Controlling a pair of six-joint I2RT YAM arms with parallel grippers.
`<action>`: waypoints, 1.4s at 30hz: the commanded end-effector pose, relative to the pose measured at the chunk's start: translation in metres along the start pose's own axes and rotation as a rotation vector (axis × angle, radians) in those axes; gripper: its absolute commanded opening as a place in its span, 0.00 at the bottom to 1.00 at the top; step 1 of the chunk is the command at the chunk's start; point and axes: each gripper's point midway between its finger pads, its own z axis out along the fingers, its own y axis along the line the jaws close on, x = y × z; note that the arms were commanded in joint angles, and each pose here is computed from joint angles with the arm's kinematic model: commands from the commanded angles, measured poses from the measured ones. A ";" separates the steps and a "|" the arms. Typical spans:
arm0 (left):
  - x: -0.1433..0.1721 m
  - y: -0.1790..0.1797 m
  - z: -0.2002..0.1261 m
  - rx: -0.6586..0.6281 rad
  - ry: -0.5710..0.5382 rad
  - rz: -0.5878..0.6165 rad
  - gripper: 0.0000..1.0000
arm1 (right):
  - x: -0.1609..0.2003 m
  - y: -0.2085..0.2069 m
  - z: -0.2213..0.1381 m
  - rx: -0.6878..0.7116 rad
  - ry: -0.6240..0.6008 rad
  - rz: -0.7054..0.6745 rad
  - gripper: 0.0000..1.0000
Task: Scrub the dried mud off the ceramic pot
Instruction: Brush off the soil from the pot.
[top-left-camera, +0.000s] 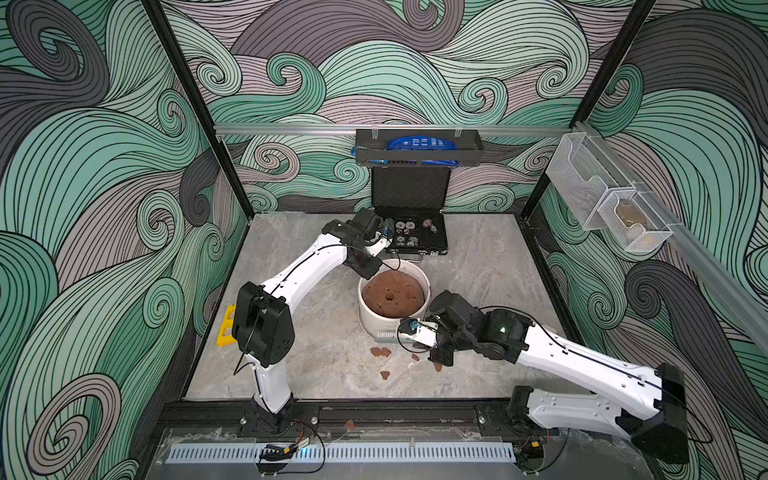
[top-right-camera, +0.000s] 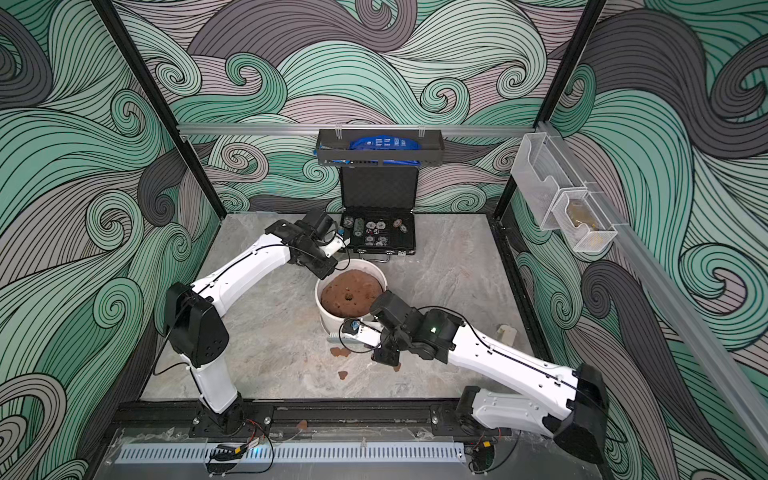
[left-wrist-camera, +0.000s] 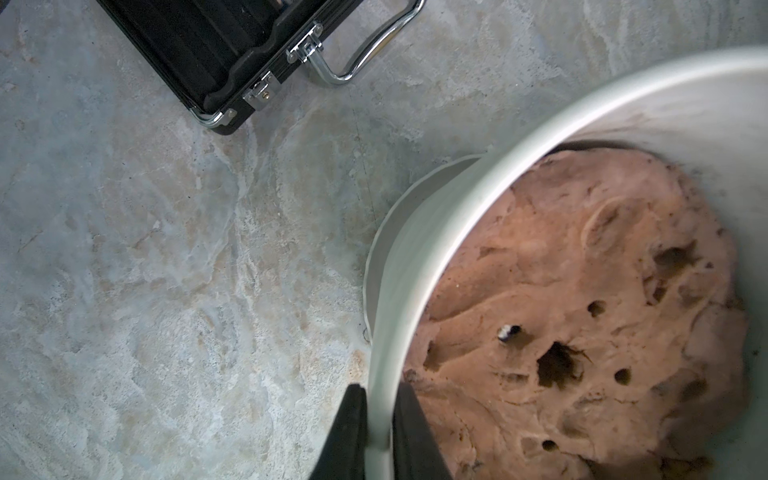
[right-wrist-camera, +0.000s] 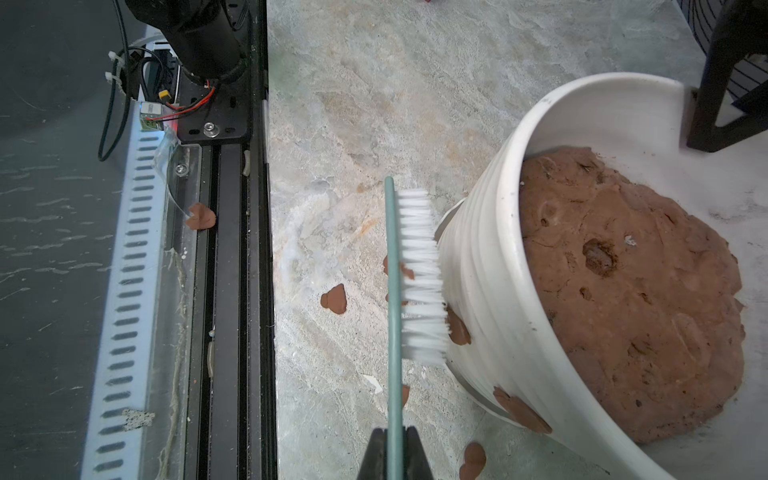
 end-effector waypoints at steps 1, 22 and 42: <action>-0.008 -0.003 -0.017 0.023 -0.029 0.011 0.27 | -0.011 0.000 -0.011 0.000 -0.048 -0.007 0.00; 0.062 -0.001 -0.079 -0.320 0.018 -0.818 0.73 | -0.023 -0.012 -0.033 0.028 -0.143 0.018 0.00; 0.085 -0.045 -0.034 -0.360 0.105 -1.009 0.30 | -0.016 -0.006 -0.029 -0.005 -0.114 0.019 0.00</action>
